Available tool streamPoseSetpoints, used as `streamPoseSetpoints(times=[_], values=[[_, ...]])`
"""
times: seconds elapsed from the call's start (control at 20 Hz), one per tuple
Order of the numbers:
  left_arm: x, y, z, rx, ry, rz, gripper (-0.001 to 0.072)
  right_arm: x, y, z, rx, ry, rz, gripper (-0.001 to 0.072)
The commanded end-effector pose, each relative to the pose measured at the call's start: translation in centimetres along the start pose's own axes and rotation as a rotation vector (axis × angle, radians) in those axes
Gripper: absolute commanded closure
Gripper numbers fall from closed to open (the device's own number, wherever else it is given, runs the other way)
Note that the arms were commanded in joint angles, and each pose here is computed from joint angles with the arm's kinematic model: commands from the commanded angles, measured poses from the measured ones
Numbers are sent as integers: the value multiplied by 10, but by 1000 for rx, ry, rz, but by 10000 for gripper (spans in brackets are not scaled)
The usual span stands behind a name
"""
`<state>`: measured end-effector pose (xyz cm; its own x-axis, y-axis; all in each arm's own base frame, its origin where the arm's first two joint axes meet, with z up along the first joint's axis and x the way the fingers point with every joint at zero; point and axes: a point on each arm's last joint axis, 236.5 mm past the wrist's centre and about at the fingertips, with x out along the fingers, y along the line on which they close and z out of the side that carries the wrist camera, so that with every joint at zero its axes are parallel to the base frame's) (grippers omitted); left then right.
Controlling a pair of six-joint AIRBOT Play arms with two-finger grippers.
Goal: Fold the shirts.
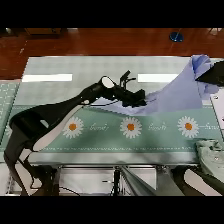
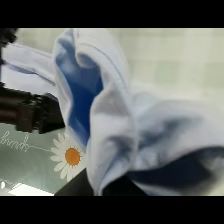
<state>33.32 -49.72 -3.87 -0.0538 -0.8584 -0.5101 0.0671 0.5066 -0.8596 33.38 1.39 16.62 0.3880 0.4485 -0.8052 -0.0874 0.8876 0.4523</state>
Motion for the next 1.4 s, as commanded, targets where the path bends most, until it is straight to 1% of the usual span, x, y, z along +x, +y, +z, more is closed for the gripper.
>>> streamPoseSetpoints(times=[0.0,0.15,0.3,0.45,0.6,0.75,0.9,1.05,1.15,1.25,1.3,1.35], values=[[38,2,-19,-44,18,-20,682,-3,5,-7,2,19,10,677],[59,3,-31,-120,48,-60,683,-3,5,-7,4,21,8,678],[34,-10,-4,-38,2,-97,683,-3,0,-8,5,25,-14,677],[-55,-46,55,110,-128,-157,684,-1,-1,-3,20,10,-8,677],[-183,-70,100,248,-284,-132,684,13,1,-2,20,45,9,678],[-318,-80,112,348,-438,-65,683,52,29,-2,-51,117,29,677],[-428,-83,99,390,-587,-5,683,111,66,2,-128,151,37,677],[-493,-85,76,411,-679,45,683,182,108,-8,-170,206,69,677],[-510,-87,60,424,-689,66,683,234,141,-18,-166,212,96,676],[-510,-87,49,436,-666,92,682,280,186,-34,-158,202,173,673],[-506,-86,46,440,-647,99,683,301,210,-42,-151,187,215,565],[-501,-86,44,443,-626,100,683,316,230,-50,-137,173,252,344]])
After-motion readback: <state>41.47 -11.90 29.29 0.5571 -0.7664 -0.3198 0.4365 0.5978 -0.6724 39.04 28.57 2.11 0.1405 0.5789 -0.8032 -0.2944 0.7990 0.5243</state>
